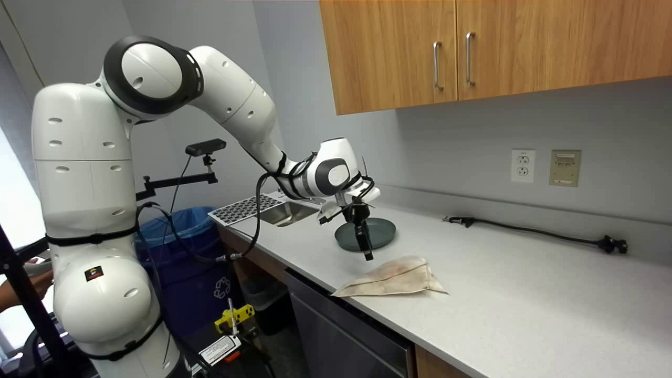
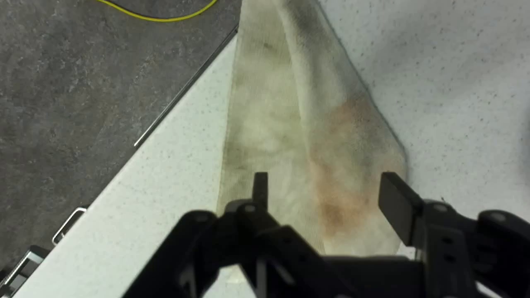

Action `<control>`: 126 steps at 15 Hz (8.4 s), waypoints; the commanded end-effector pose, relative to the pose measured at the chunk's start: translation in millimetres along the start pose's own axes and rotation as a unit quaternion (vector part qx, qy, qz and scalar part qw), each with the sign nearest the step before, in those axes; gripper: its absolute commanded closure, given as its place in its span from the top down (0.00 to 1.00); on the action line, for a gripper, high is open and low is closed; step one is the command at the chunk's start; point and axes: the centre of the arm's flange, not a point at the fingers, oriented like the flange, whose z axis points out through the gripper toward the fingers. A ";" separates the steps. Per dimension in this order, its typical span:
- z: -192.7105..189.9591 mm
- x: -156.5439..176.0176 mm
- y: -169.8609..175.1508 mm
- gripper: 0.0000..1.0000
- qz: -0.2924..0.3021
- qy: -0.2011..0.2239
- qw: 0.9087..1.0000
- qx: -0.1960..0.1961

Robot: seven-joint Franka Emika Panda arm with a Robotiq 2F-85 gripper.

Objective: Unfold the towel

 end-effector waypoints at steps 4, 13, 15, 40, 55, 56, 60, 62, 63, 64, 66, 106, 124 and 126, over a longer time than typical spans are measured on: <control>14.4 48.9 14.0 0.62 0.009 0.034 0.999 -0.015; 59.3 82.2 32.2 0.00 0.027 0.038 0.999 -0.024; 72.0 84.8 37.5 0.00 0.032 0.035 0.998 -0.036; 136.2 100.8 96.6 0.00 0.105 0.017 0.986 -0.125; 82.5 97.2 61.4 0.72 0.084 0.107 0.983 -0.125; 75.2 96.4 52.0 0.79 0.080 0.119 0.982 -0.121; 55.6 88.4 28.3 1.00 0.085 0.146 0.980 -0.109; 51.0 84.6 22.3 1.00 0.091 0.150 0.979 -0.100; 50.0 83.7 19.7 1.00 0.095 0.149 0.980 -0.096; 51.2 84.1 15.5 1.00 0.102 0.149 0.979 -0.091; 56.4 85.2 6.1 1.00 0.121 0.143 0.979 -0.084; 53.8 85.1 -86.9 0.01 0.163 0.264 0.951 -0.006; 56.9 39.5 -120.3 0.01 0.049 0.161 0.983 0.071; 57.2 37.8 -121.0 0.01 0.041 0.150 0.985 0.073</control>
